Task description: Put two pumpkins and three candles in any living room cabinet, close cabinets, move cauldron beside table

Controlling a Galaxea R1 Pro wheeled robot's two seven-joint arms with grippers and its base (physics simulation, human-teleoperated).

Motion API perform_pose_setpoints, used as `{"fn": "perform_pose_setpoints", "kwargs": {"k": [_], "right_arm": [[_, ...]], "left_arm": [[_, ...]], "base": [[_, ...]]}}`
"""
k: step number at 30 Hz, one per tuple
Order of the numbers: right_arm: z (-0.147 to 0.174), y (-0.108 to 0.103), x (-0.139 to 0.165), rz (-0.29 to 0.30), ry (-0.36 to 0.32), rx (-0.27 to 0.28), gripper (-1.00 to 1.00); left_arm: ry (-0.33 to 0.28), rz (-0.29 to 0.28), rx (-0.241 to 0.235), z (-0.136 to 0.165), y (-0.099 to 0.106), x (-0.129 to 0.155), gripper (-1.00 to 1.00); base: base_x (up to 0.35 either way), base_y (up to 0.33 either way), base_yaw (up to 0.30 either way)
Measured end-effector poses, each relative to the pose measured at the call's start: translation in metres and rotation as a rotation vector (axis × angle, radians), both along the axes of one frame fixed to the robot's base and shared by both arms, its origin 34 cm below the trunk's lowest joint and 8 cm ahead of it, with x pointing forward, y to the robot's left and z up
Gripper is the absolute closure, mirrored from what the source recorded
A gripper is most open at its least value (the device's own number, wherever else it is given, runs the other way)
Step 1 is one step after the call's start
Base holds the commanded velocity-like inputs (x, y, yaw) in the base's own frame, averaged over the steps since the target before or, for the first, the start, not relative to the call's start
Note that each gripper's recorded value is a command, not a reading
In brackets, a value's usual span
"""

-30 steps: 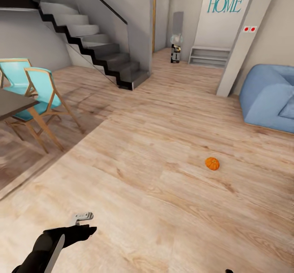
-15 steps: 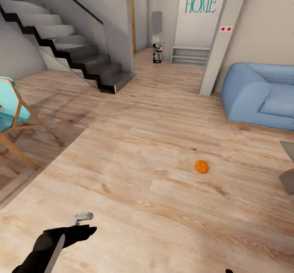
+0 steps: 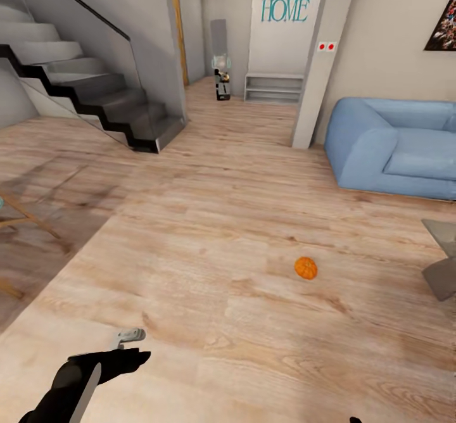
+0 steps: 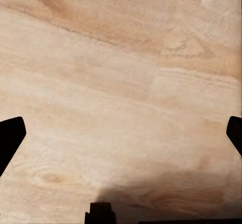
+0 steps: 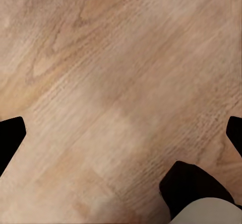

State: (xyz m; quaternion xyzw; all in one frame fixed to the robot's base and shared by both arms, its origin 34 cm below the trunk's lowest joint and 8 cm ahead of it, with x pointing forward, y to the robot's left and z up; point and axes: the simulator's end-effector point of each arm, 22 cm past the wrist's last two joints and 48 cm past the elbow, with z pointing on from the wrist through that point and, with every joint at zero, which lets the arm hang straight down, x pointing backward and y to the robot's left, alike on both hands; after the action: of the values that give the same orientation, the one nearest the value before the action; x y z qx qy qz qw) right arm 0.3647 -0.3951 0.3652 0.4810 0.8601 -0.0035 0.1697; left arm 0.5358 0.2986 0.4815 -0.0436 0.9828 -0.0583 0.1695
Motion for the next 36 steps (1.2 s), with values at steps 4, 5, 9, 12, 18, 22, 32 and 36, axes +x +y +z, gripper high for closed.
{"fn": "perform_pose_setpoints", "kwargs": {"k": [4, 5, 9, 12, 18, 22, 32, 36], "right_arm": [[0.0005, 0.0003, 0.0010, 0.001, -0.003, 0.000, -1.00], [0.0006, 0.0007, 0.0012, 0.000, -0.003, 0.001, -1.00], [0.0010, 0.0011, 0.0020, 0.001, -0.005, 0.001, -1.00], [0.0014, 0.0013, 0.0026, 0.001, -0.007, 0.002, -1.00], [0.0021, 0.0013, 0.0037, 0.001, -0.010, 0.002, -1.00], [0.0027, 0.0013, 0.0045, 0.001, -0.012, 0.002, -1.00], [0.0034, 0.0019, 0.0059, 0.003, -0.016, 0.001, -1.00], [0.0050, -0.0012, 0.0089, 0.006, -0.030, -0.021, -1.00]], "left_arm": [[-0.002, 0.001, 0.000, 0.0009, 0.0004, 0.0006, -1.00], [-0.003, 0.001, 0.000, 0.0012, 0.0004, 0.0007, -1.00], [-0.005, 0.001, 0.000, 0.0021, 0.0005, 0.0013, -1.00], [-0.007, 0.001, 0.000, 0.0028, 0.0005, 0.0017, -1.00], [-0.010, 0.000, 0.000, 0.0041, 0.0002, 0.0025, -1.00], [-0.013, -0.001, 0.000, 0.0050, -0.0002, 0.0032, -1.00], [-0.017, -0.002, 0.000, 0.0063, -0.0006, 0.0040, -1.00], [-0.017, -0.003, 0.000, 0.0063, -0.0010, 0.0040, -1.00]], "base": [[0.328, 0.085, -0.274], [0.328, 0.084, -0.274], [0.328, 0.084, -0.274], [0.328, 0.085, -0.274], [0.328, 0.072, -0.274], [0.328, 0.011, -0.274], [0.328, 0.001, -0.222], [0.328, 0.000, -0.023]]}}
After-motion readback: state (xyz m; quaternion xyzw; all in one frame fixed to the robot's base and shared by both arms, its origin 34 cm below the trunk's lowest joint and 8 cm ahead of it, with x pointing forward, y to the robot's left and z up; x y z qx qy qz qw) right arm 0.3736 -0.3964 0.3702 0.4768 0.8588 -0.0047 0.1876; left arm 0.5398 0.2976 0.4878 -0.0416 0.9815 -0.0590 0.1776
